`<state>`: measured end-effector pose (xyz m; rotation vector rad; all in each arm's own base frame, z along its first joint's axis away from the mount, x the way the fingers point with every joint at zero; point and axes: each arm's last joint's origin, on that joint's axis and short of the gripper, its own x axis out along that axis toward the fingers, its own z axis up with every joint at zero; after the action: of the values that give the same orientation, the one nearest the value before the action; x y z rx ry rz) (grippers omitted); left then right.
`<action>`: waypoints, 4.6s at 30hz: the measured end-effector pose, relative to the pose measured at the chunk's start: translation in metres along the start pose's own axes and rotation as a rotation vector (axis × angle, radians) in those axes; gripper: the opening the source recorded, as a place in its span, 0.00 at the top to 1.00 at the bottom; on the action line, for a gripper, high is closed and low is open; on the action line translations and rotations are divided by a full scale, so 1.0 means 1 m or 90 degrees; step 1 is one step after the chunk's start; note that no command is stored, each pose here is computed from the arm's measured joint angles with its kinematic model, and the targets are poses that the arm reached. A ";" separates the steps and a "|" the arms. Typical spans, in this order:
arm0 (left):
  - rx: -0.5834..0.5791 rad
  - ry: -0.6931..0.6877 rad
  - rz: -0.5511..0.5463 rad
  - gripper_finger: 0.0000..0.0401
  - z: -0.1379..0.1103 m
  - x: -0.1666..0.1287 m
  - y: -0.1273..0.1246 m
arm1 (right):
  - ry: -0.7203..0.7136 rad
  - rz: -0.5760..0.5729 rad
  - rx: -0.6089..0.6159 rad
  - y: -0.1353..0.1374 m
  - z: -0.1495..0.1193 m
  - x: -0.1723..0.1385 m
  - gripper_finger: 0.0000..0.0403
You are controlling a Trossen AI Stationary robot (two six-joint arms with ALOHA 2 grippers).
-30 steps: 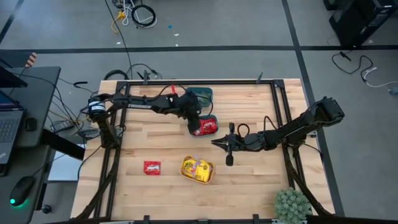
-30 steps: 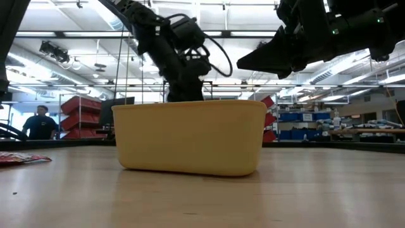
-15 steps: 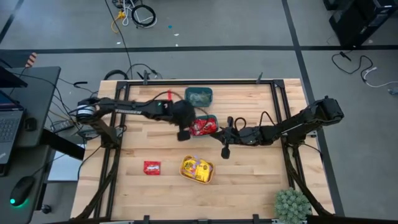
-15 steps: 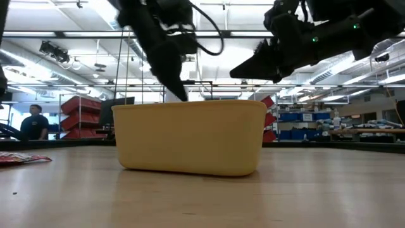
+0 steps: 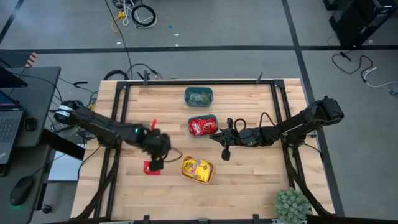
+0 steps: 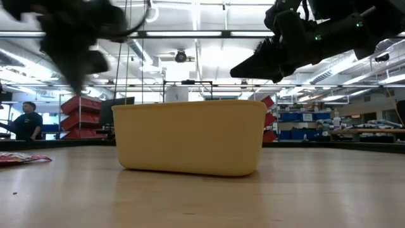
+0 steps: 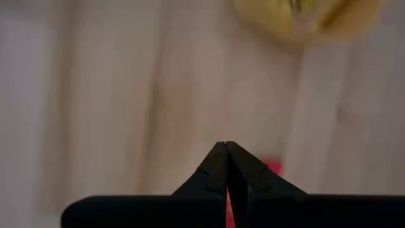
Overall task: Sort candy
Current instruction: Put the red candy into the green bin, then move the green bin to the right of the blue bin
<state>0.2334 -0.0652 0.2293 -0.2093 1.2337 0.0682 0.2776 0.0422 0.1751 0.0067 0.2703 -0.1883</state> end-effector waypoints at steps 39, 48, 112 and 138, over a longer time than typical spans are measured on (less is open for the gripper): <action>0.147 0.273 0.100 0.66 -0.068 0.078 -0.077 | 0.009 0.009 0.006 0.004 -0.002 -0.001 0.93; 0.198 0.272 0.089 0.94 -0.067 0.079 -0.079 | 0.016 0.009 0.003 0.004 -0.003 -0.001 0.94; 0.301 -0.125 0.390 0.76 0.157 0.065 0.061 | 0.038 -0.120 0.032 -0.024 0.028 -0.047 0.93; 0.151 -0.414 0.056 1.00 0.060 0.034 0.062 | 0.083 -0.078 0.031 -0.053 -0.002 0.005 1.00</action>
<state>0.2899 0.0050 0.2086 0.0745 0.5937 0.0591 0.2714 -0.0109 0.1726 0.0515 0.3966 -0.3169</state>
